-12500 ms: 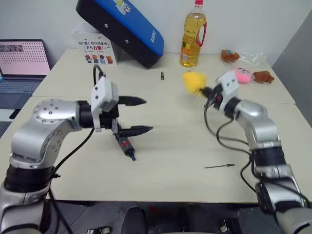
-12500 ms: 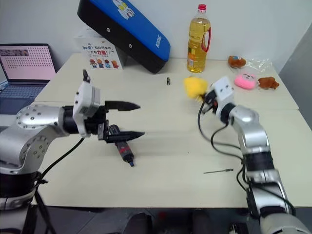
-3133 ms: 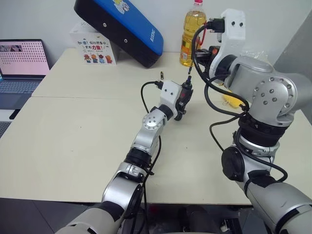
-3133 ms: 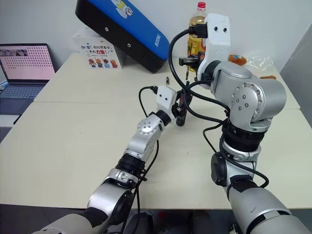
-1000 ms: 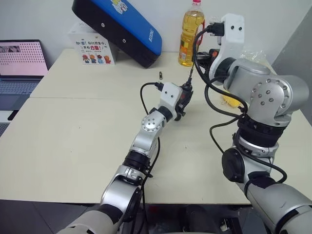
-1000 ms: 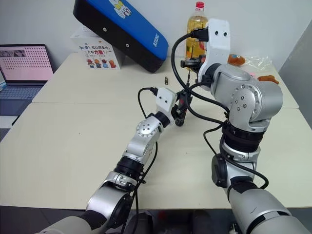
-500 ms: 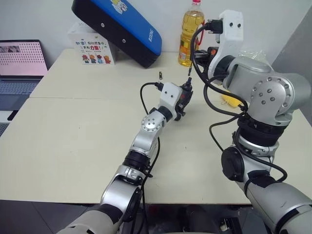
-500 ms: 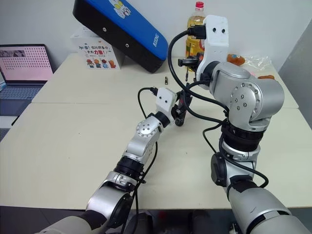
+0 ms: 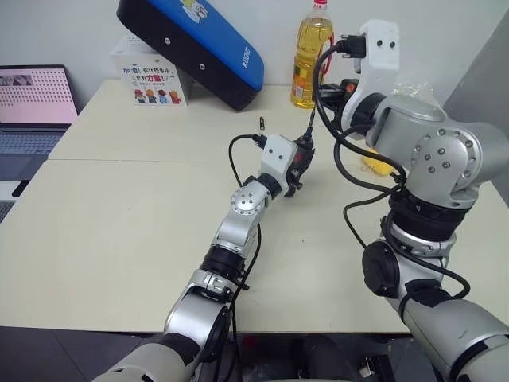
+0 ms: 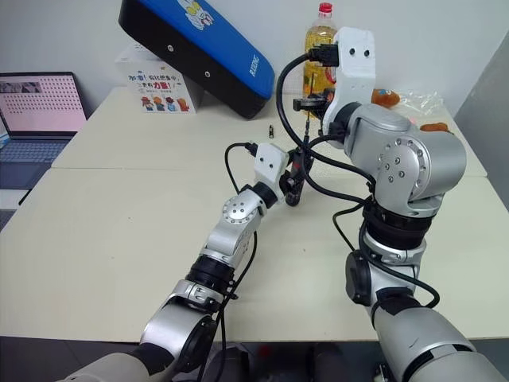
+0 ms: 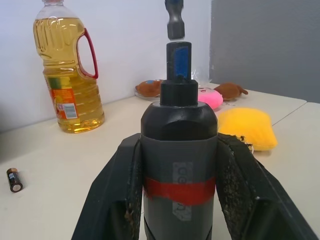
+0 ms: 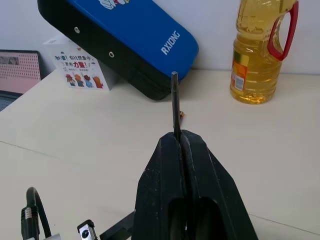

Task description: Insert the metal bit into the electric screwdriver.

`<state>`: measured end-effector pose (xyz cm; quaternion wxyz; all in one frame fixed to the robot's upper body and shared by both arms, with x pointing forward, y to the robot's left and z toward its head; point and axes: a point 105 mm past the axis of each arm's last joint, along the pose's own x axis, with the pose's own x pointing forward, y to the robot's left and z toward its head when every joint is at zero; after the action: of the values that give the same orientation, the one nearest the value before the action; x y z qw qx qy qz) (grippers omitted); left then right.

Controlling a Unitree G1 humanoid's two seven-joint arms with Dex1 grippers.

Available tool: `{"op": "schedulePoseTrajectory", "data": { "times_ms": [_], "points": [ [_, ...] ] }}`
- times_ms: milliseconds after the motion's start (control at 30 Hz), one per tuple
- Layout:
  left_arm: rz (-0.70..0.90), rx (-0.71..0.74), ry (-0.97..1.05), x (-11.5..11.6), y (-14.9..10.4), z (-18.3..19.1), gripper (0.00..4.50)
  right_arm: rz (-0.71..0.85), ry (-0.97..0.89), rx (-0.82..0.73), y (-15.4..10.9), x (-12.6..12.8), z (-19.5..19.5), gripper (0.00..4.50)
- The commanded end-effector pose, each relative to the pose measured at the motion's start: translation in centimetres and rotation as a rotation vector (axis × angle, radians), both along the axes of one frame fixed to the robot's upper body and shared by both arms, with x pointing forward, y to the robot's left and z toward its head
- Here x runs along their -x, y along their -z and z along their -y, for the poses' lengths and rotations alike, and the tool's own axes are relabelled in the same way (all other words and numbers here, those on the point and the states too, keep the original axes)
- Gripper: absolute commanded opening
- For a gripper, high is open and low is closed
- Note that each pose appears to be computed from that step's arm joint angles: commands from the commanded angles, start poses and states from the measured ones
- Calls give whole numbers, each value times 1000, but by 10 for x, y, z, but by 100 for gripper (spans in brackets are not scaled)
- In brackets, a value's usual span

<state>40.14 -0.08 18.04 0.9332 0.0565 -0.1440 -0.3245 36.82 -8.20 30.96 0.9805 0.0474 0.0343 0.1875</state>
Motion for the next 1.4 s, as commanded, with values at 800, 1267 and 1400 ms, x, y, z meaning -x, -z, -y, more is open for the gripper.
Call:
{"op": "schedulePoseTrajectory", "data": {
  "times_ms": [800, 1267, 1400],
  "points": [
    [-2, 6, 5, 5, 1, 1, 165, -57, 27, -60, 13, -3, 5, 1],
    [1, 6, 2, 7, 0, 0, 165, -22, -18, 9, 15, 1, -4, 1],
    [1, 4, 1, 7, 1, 0, 165, -8, -35, 29, 16, 5, -6, 1]
  ]
}}
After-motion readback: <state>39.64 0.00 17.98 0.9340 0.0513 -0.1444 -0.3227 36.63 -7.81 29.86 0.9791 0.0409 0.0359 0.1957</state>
